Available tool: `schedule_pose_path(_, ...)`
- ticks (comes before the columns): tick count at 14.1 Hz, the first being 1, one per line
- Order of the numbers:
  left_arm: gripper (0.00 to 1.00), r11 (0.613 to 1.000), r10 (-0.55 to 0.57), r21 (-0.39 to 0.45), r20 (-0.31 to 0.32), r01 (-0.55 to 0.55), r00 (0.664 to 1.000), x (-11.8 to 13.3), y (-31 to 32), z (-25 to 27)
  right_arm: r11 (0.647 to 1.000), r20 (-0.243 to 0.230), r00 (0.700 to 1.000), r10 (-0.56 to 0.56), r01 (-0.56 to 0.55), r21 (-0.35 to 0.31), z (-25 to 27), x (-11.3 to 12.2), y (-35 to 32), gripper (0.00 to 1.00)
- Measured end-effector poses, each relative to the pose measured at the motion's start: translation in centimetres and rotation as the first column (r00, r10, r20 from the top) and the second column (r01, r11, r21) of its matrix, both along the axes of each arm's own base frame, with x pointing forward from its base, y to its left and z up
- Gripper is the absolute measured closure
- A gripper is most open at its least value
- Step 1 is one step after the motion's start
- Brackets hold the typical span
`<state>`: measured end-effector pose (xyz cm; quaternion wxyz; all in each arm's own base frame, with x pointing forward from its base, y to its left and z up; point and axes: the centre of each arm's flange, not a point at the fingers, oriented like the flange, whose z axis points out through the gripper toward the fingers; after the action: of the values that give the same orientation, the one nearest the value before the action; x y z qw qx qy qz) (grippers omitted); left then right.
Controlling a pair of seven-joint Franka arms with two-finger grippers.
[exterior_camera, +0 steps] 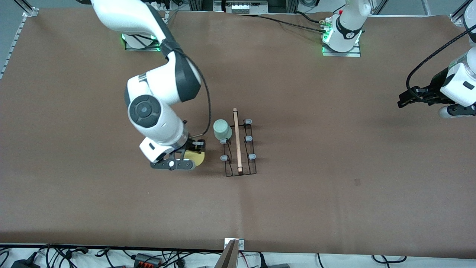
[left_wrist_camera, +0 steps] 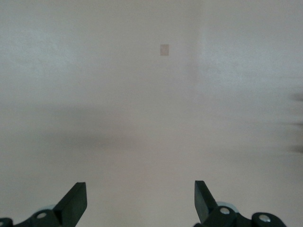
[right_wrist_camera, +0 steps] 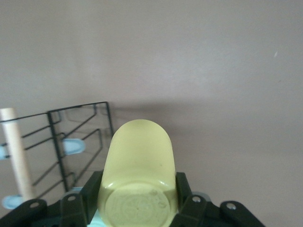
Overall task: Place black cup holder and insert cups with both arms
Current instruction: 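Carry the yellow cup to the rack and lower it onto a peg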
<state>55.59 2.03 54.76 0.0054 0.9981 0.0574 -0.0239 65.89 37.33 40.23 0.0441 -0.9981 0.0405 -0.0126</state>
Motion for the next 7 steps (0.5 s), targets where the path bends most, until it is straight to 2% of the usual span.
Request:
schedule_pose_path(3, 0.00, 1.000, 0.000, 0.000, 0.000, 0.000, 1.000, 0.0, 0.0, 0.0, 0.996, 0.054, 0.996, -0.067, 0.064, 0.054, 0.2, -0.3, 2.3, 0.33)
schedule_pose_path(7, 0.00, 1.000, 0.003, -0.001, 0.000, -0.003, 1.000, 0.0, 0.2, 0.0, 0.992, 0.065, 0.993, -0.094, 0.088, 0.090, -1.0, -0.6, 4.0, 0.33)
